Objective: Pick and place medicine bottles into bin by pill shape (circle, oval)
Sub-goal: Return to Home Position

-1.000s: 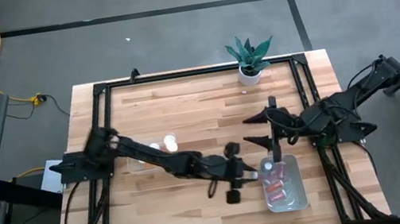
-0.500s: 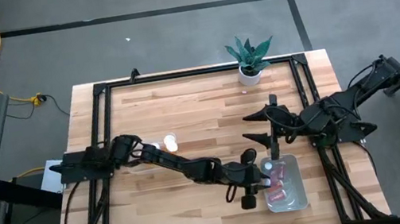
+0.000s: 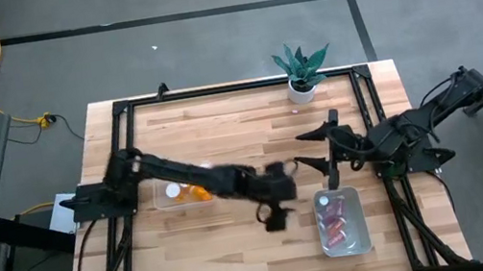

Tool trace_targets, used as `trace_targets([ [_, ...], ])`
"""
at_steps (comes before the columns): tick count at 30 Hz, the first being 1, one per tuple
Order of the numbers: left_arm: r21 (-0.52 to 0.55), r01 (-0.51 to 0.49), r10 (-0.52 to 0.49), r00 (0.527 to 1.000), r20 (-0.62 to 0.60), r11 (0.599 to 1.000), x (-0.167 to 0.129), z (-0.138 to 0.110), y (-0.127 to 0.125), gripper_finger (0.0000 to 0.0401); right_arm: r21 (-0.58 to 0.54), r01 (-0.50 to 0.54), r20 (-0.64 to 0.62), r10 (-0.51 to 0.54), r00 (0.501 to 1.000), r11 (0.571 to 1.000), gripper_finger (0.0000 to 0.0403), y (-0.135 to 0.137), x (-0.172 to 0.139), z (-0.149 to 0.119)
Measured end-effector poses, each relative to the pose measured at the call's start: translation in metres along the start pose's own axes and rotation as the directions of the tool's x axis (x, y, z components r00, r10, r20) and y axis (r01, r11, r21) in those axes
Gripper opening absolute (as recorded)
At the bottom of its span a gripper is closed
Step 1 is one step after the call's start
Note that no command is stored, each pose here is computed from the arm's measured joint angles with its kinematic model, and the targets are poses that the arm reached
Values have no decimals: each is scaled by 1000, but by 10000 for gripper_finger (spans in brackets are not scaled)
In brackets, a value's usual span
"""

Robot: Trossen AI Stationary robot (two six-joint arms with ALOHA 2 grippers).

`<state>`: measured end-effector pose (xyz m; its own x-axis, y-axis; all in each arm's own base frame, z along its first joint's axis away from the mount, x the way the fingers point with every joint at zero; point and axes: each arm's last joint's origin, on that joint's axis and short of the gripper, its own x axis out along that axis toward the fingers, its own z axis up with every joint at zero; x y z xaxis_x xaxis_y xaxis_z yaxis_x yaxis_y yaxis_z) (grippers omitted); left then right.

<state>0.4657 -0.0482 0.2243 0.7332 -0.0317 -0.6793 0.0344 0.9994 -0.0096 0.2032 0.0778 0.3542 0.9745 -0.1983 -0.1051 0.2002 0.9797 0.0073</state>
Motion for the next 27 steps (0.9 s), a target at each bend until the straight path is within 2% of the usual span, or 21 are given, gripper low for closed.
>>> trace_targets([
  [3,10,-66,67,995,-80,998,-35,0,12,240,-12,6,26,-5,1000,1000,236,-3,-4,4],
  [6,-40,-131,130,991,-34,991,-78,-4,18,232,-12,12,40,-11,999,1000,236,-6,-8,7],
  [11,-161,-213,239,958,158,964,-151,-38,17,218,-9,25,44,-25,999,1000,236,-8,-11,9],
  [15,-221,-187,254,907,335,957,-211,-72,21,207,-7,18,37,-18,999,1000,236,-8,-10,8],
  [18,-276,-176,279,874,398,945,-243,-105,31,193,-11,19,32,-19,999,1000,236,-8,-10,7],
  [22,-316,-156,305,806,507,936,-274,-140,40,151,9,34,34,-35,999,999,236,-8,-10,7],
  [27,-305,-106,279,743,608,947,-299,-170,43,48,73,38,34,-40,999,997,229,-8,-10,7],
])
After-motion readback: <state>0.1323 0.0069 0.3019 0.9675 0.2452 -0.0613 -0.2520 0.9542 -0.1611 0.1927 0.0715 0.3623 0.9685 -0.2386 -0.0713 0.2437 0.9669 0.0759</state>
